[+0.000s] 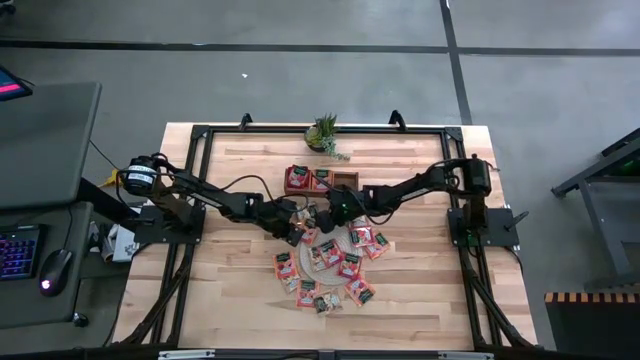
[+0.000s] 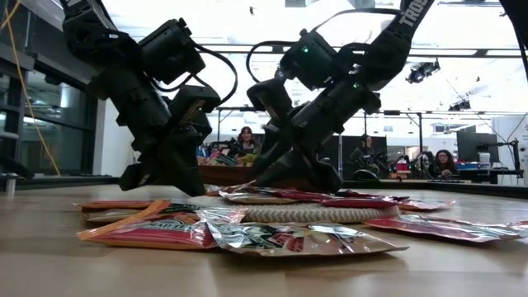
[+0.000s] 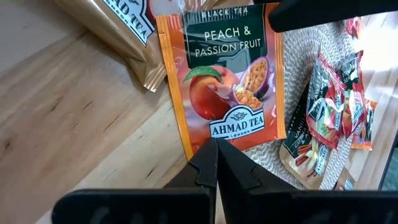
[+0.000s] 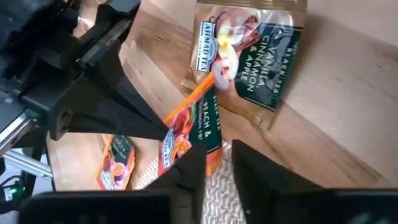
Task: Pick & Place Tea
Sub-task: Put the orange tea bag into the middle section of the wooden organizer
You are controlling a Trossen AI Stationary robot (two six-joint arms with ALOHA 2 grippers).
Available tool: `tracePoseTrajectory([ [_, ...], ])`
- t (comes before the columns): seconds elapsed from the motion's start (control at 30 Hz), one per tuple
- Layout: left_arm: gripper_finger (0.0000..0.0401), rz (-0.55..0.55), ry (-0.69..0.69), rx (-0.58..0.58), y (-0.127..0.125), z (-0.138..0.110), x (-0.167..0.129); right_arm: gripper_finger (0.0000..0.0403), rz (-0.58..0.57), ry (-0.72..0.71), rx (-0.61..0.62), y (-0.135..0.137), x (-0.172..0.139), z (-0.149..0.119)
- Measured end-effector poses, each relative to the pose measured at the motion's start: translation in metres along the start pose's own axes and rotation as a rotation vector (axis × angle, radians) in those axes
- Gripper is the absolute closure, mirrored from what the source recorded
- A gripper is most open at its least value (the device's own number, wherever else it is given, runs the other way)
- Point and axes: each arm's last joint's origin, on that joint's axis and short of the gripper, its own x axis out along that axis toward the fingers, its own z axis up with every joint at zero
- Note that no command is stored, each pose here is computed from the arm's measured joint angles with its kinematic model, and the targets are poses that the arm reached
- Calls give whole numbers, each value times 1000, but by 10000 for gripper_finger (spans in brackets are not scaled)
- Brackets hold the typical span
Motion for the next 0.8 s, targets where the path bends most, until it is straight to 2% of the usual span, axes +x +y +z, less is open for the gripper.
tracePoseTrajectory([
  [0.07,401,0,0,1,0,0,0,379,1,4,-13,0,0,0],
  [0.13,401,0,1,1,0,0,0,396,2,4,-25,0,0,0],
  [0.6,398,-23,25,26,-2,0,-3,402,32,1,-40,2,0,1],
  [0.7,379,-66,22,59,-7,1,-8,402,35,4,-46,3,0,1],
  [0.8,345,-99,7,79,-12,3,-16,402,38,6,-50,3,0,1],
])
